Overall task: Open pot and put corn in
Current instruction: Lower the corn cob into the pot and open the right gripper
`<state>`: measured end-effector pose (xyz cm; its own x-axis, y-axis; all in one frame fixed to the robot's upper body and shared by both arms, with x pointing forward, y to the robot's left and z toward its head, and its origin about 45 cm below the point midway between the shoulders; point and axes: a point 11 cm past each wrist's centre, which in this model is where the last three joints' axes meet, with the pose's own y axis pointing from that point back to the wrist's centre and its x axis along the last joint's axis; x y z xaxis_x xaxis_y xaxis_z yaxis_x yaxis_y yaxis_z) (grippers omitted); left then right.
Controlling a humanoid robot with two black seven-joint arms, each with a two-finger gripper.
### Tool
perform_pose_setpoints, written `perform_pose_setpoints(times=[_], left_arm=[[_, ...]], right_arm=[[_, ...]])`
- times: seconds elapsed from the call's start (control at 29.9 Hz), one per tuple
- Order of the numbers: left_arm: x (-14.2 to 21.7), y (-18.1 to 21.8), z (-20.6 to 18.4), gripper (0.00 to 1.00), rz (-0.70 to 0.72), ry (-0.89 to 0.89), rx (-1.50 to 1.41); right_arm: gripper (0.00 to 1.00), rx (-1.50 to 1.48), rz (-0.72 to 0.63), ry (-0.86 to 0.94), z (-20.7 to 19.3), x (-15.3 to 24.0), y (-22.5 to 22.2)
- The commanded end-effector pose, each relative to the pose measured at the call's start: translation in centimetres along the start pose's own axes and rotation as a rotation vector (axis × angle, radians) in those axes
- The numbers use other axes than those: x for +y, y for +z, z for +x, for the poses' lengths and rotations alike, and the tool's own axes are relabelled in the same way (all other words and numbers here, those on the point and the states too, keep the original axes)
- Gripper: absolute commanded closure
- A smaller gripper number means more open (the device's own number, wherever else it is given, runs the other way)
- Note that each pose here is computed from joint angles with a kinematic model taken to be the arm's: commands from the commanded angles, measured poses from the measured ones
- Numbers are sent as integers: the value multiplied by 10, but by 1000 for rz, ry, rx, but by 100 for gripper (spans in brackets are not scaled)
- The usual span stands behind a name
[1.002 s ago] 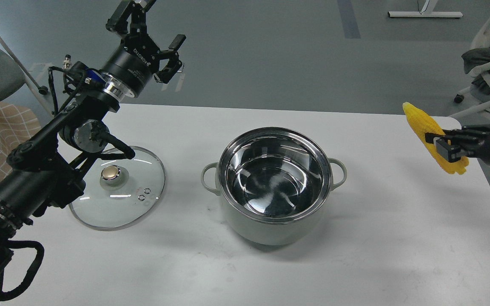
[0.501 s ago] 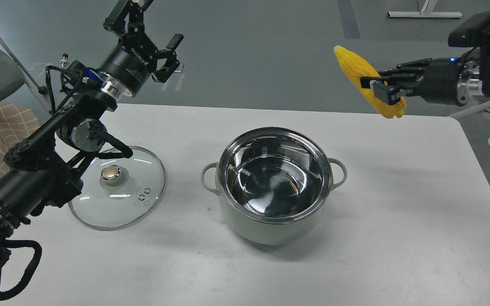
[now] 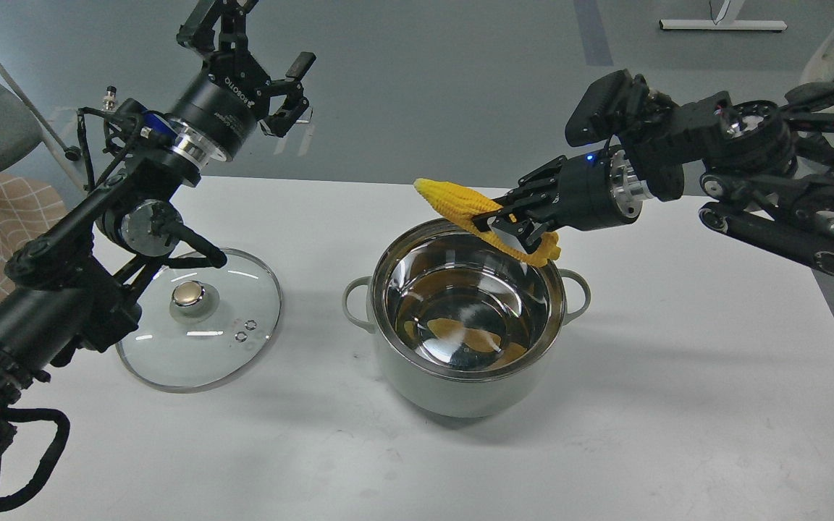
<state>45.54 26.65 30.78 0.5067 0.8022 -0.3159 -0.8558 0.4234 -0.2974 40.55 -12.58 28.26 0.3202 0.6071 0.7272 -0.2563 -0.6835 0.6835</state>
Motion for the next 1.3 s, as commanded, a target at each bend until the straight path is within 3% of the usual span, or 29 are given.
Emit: perform_pose_setpoints(times=[0.0, 0.63, 0.83, 1.27], left_arm=[[3, 2, -1, 3, 1, -5, -5], [10, 0, 4, 3, 1, 15, -1], [12, -1, 5, 3, 6, 20, 0], [12, -2, 6, 3, 7, 21, 0]], right_arm=[[90, 6, 25, -28, -6, -14, -8], [82, -47, 68, -75, -40, -45, -19], [65, -49, 74, -80, -41, -50, -22], [50, -53, 68, -83, -43, -48, -20]])
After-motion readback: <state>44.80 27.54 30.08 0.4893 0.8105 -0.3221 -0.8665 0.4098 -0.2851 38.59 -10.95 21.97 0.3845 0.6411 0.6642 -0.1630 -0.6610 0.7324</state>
